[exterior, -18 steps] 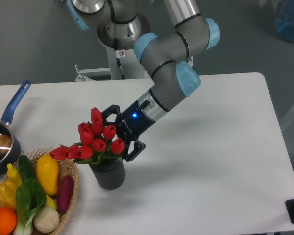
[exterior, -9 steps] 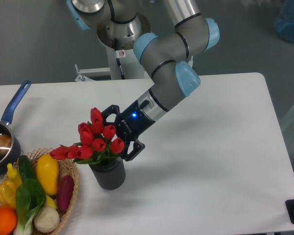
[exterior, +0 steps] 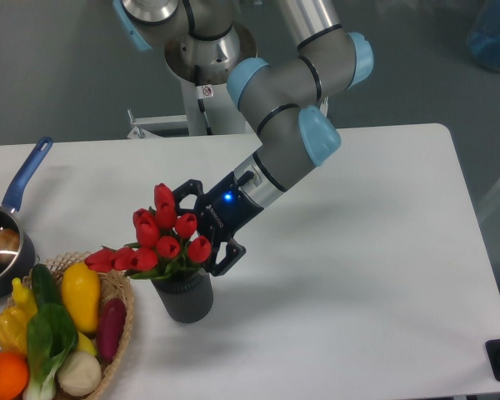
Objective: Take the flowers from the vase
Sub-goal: 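Close the gripper on the tulip stems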
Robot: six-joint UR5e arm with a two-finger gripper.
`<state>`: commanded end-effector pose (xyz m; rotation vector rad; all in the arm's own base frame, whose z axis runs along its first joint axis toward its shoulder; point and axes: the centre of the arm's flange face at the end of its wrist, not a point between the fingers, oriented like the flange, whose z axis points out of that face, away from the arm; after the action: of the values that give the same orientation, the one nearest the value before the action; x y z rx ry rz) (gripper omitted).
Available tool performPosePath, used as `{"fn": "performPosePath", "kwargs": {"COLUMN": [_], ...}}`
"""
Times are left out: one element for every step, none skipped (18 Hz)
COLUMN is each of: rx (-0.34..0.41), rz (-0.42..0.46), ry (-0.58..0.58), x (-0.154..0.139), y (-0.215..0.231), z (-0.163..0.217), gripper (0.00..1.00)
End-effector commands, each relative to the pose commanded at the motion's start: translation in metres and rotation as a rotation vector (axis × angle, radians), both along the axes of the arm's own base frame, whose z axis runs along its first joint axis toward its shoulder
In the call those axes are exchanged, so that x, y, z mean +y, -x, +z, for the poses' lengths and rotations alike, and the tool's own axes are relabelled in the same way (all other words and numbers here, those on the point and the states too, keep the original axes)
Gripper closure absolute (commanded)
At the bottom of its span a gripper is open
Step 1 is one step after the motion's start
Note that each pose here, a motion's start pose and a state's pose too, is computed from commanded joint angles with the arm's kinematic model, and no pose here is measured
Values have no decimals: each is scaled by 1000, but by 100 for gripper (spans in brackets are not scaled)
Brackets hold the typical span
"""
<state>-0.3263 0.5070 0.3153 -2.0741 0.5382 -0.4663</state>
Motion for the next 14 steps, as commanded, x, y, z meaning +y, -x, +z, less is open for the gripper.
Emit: {"fn": "performPosePath", "kwargs": {"rx": [-1, 1, 1, -2, 0, 2, 3, 4, 4, 5, 7, 8, 10, 9], "rz": [0, -1, -1, 0, -1, -2, -2, -2, -2, -3, -3, -3, -3, -3], "ry": [1, 1, 1, 3, 3, 3, 4, 3, 3, 4, 4, 4, 2, 3], "x": [0, 0, 0, -1, -1, 0, 0, 0, 0, 0, 0, 0, 1, 1], "y": [0, -1, -1, -1, -1, -2, -1, -1, -1, -1, -1, 0, 0, 0], "z": [-1, -1, -1, -2, -2, -2, -2, -1, -1, -2, -1, 0, 0, 0], "gripper": [0, 0, 0, 0, 0, 0, 0, 1, 3, 5, 10, 14, 17, 18]}}
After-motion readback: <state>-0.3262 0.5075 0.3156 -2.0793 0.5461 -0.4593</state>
